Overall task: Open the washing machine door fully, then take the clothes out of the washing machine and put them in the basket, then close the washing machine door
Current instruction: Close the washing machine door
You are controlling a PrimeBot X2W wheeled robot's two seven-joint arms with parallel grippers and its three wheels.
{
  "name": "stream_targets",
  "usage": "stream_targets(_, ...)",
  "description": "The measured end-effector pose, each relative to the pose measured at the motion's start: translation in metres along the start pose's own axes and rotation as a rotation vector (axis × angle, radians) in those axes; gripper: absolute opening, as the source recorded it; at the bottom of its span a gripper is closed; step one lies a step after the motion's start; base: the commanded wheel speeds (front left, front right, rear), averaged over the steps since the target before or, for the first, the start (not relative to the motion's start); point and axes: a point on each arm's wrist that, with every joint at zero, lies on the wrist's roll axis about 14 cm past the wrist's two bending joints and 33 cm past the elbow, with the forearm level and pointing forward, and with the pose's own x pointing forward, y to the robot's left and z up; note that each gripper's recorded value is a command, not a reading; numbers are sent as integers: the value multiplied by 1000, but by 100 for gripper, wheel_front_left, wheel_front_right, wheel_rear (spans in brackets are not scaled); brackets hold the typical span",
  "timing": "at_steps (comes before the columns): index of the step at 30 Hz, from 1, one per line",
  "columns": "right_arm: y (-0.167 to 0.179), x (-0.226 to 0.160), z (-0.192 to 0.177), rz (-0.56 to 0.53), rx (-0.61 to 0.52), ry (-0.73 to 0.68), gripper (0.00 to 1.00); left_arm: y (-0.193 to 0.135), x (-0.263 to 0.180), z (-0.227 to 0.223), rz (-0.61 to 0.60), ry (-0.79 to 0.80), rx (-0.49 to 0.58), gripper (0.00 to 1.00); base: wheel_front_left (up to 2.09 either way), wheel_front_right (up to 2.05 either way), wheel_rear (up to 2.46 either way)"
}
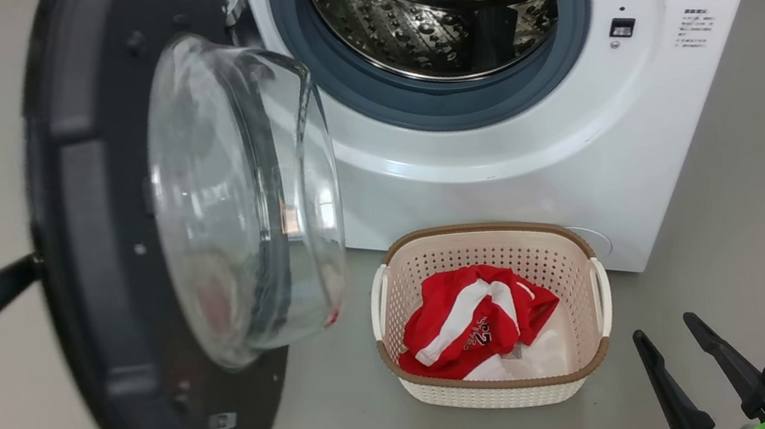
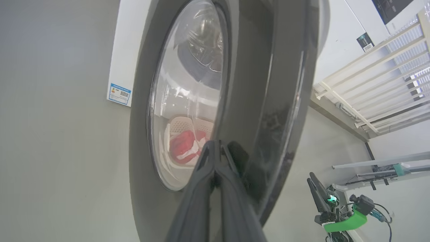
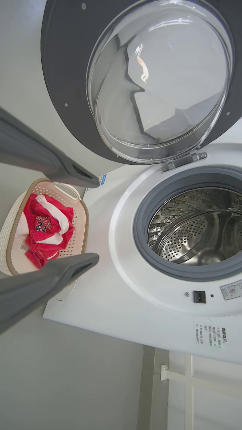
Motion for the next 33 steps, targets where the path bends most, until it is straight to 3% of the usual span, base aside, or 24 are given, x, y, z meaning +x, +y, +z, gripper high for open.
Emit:
stream_targets(19, -27, -18, 6, -105, 15, -28, 100, -105, 60, -39, -289, 94, 199, 0, 0, 0, 0)
stream_targets(33, -44, -31, 6, -171, 24, -34, 100, -155, 97, -46, -425, 50, 229, 0, 0, 0, 0)
